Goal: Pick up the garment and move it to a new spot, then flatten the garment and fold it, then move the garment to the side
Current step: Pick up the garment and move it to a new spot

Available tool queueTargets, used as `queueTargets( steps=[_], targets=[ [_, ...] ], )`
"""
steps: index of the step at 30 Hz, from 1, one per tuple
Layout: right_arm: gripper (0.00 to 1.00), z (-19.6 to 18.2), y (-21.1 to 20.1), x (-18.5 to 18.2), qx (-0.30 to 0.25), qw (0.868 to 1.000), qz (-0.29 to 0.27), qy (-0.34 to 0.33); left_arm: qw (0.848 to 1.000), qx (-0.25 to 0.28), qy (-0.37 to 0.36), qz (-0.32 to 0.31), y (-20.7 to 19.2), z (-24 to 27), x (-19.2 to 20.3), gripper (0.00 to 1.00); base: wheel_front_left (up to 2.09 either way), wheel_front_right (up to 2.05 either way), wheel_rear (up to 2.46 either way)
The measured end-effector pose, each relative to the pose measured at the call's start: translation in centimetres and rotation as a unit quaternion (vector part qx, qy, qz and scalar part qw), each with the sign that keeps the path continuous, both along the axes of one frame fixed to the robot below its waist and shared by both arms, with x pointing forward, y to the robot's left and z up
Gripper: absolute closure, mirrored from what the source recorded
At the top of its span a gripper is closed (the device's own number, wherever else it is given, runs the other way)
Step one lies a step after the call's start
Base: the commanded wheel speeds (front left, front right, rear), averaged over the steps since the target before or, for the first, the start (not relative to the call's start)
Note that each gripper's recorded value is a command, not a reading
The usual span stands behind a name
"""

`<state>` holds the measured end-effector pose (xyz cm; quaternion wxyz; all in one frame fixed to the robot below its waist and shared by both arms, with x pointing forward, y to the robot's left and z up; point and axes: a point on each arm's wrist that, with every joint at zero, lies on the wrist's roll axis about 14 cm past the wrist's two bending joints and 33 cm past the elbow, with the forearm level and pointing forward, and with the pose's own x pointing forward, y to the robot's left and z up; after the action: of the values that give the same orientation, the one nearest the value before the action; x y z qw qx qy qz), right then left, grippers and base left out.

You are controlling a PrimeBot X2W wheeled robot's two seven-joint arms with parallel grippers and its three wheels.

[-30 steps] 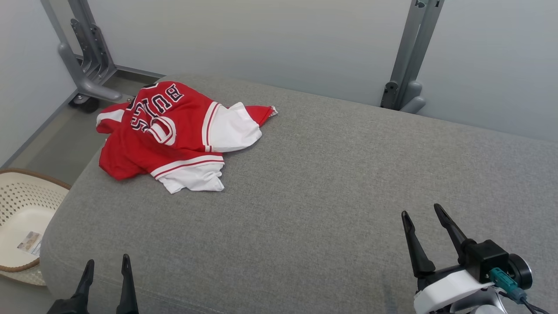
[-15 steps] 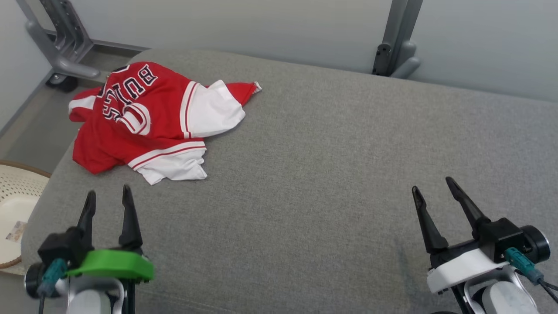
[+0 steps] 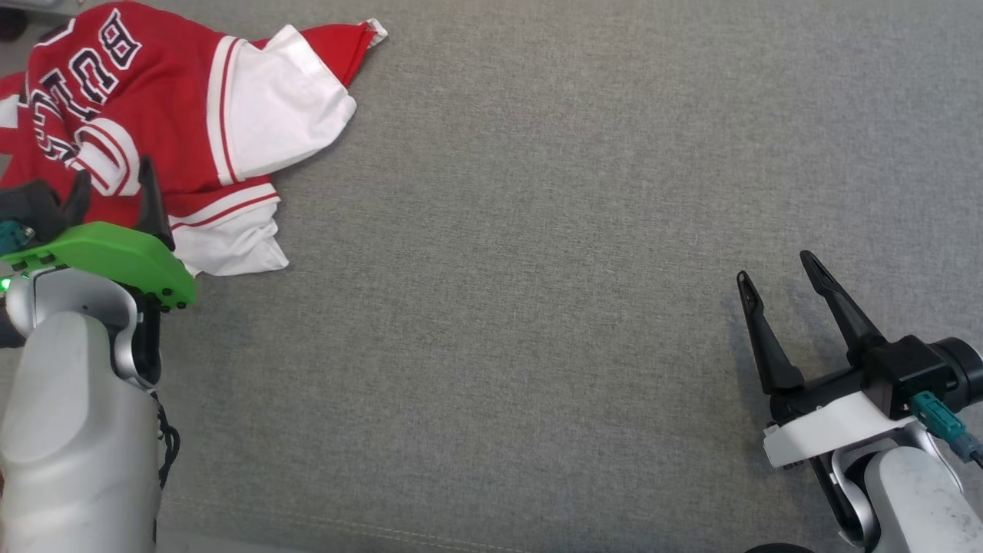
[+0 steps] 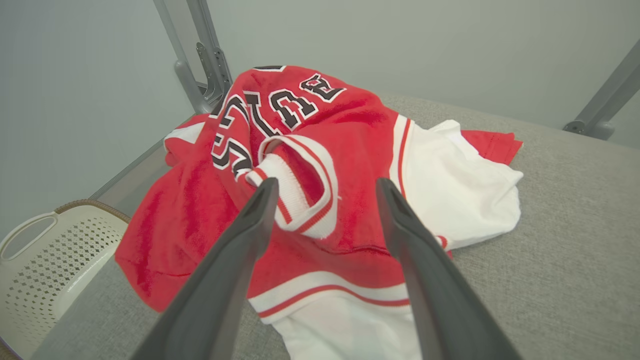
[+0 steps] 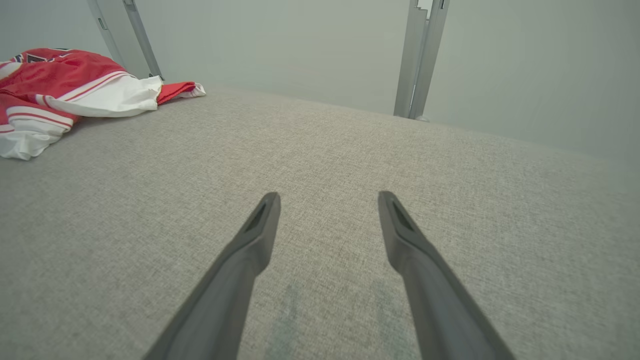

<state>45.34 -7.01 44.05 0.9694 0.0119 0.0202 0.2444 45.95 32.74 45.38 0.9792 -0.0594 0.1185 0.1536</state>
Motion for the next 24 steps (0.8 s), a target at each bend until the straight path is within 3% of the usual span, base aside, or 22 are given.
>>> queueTargets(
  steps=[4,13,14,15,16,17,24],
  targets=[
    [0.00,-1.7,-1.3,0.2,-0.002,1.000,-0.017,0.021,0.998,0.012,0.065,0.007,1.0,-3.1,1.9,0.00,0.00,0.00,0.00],
    [0.00,-2.9,-2.9,0.0,-0.006,0.999,-0.040,0.037,0.990,0.024,0.136,-0.018,0.2,-7.0,3.0,0.00,0.00,0.00,0.00],
    [0.00,-2.7,-2.9,0.0,-0.005,0.999,-0.041,0.035,0.989,0.024,0.142,-0.019,0.1,-7.4,3.0,0.09,0.00,0.00,0.00],
    [0.00,-2.6,-3.0,0.1,-0.005,0.998,-0.043,0.034,0.989,0.024,0.147,-0.020,0.0,-7.6,2.9,0.43,0.00,0.00,0.00],
    [0.00,-2.5,-3.1,0.1,-0.005,0.998,-0.045,0.033,0.989,0.024,0.146,-0.020,0.0,-7.6,2.9,0.53,0.00,0.00,0.00],
    [0.00,-2.4,-3.2,0.1,-0.004,0.998,-0.046,0.032,0.990,0.025,0.139,-0.019,0.0,-7.4,3.0,1.00,0.00,0.00,0.00],
    [0.00,-1.7,-3.3,-0.4,0.001,0.998,-0.054,0.028,0.997,0.044,0.050,-0.038,-0.7,-2.4,5.9,1.00,0.00,0.00,0.00]
  ],
)
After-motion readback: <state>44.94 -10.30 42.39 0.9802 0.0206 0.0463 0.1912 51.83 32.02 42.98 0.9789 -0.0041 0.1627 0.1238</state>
